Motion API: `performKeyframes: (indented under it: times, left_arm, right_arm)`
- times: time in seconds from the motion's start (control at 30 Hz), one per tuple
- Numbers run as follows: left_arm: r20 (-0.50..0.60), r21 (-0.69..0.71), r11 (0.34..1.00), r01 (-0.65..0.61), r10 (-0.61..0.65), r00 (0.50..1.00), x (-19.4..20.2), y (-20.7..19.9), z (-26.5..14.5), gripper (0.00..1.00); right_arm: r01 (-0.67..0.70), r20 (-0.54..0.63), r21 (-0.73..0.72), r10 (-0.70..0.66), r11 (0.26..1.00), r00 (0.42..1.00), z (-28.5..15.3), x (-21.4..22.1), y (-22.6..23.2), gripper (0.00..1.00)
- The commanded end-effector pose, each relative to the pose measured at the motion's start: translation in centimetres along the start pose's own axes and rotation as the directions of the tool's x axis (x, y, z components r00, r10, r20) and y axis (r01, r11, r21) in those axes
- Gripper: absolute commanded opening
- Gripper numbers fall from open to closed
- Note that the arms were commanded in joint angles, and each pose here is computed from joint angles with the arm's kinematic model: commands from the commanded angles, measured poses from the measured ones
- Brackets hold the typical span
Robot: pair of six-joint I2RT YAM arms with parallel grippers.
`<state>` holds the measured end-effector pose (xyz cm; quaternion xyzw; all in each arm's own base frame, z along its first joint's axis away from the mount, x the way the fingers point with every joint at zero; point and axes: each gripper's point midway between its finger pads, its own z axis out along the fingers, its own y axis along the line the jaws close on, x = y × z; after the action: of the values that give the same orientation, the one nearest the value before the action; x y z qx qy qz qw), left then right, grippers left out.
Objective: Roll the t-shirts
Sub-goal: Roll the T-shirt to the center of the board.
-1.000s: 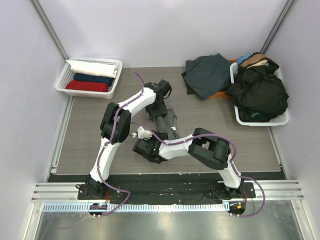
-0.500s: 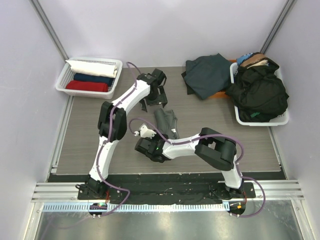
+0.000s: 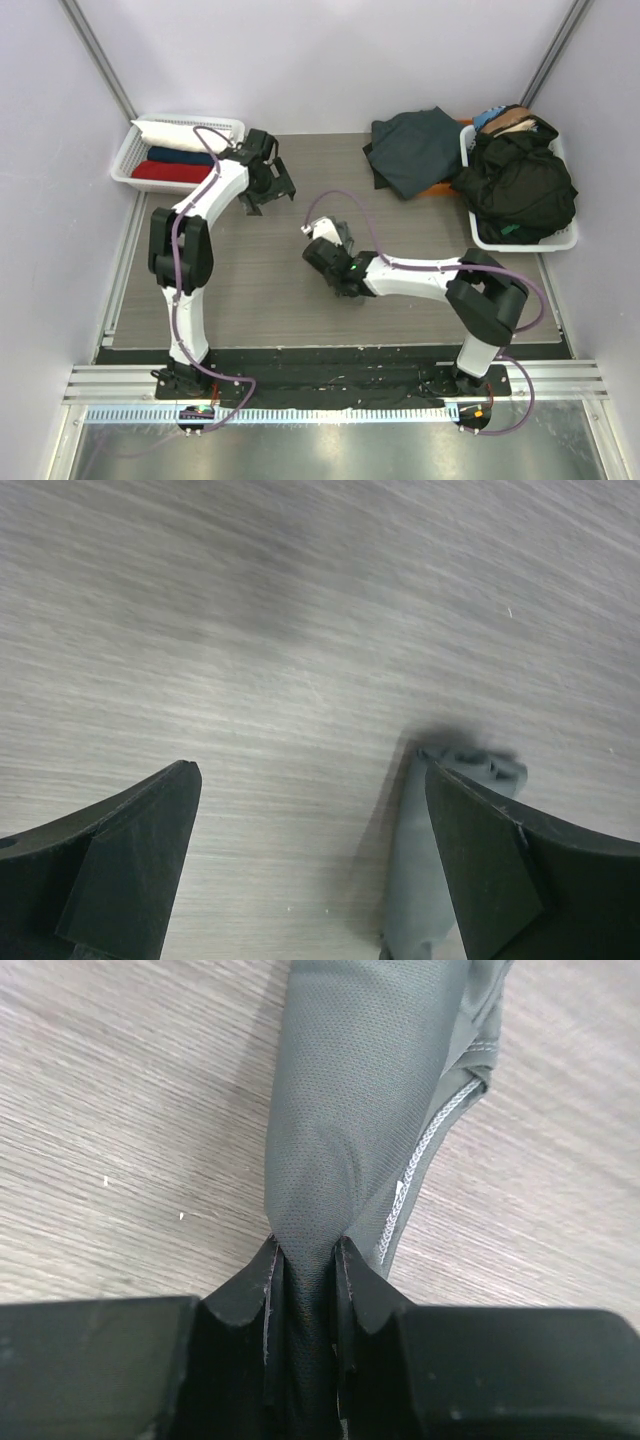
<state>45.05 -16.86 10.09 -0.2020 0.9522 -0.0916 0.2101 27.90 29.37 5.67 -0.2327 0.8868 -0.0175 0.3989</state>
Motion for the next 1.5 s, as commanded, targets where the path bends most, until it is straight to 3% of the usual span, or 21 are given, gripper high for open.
performKeyframes:
  times: [0.0, 0.3, 0.47, 0.57, 0.67, 0.83, 0.97, 1.3, 1.47]
  left_arm:
    - [0.054, 0.178, 0.984, -0.015, 0.006, 0.999, 0.1, -2.9, -1.7, 1.0]
    - [0.024, 0.255, 0.966, -0.042, 0.037, 0.999, 4.4, -2.8, -0.9, 0.98]
    - [0.018, 0.301, 0.948, -0.099, 0.098, 0.995, 7.3, -3.7, -0.7, 0.97]
    - [0.044, 0.321, 0.935, -0.149, 0.142, 0.989, 8.0, -4.6, -1.1, 0.97]
    - [0.059, 0.328, 0.925, -0.191, 0.182, 0.982, 8.7, -5.3, -1.5, 0.96]
    - [0.088, 0.342, 0.902, -0.265, 0.25, 0.964, 9.7, -6.5, -2.2, 0.96]
    - [0.118, 0.358, 0.866, -0.349, 0.329, 0.937, 10.5, -8.1, -2.7, 0.96]
    - [-0.013, 0.382, 0.837, -0.392, 0.429, 0.903, 13.5, -8.6, -0.5, 0.94]
    - [-0.103, 0.335, 0.858, -0.39, 0.445, 0.89, 14.4, -7.8, 1.4, 0.89]
  right_arm:
    - [-0.234, -0.034, -0.224, 0.232, 0.946, 0.972, -0.9, -0.7, 1.5, 0.01]
    - [-0.469, -0.132, -0.376, 0.455, 0.799, 0.881, -0.5, 0.8, 1.8, 0.01]
    - [-0.616, -0.158, -0.486, 0.631, 0.62, 0.76, -1.0, 0.2, 1.8, 0.01]
    - [-0.669, -0.175, -0.508, 0.696, 0.542, 0.697, -1.0, 0.7, 1.0, 0.01]
    - [-0.693, -0.196, -0.514, 0.717, 0.506, 0.669, -0.9, 1.7, 0.8, 0.01]
    - [-0.7, -0.226, -0.535, 0.718, 0.473, 0.658, -1.1, 1.6, 0.8, 0.01]
    - [-0.682, -0.243, -0.543, 0.686, 0.49, 0.686, -1.2, 2.3, 1.0, 0.01]
    - [-0.628, -0.269, -0.575, 0.604, 0.524, 0.75, -0.8, 4.5, 0.8, 0.01]
    - [-0.612, -0.289, -0.59, 0.57, 0.527, 0.769, -0.7, 5.2, 0.8, 0.01]
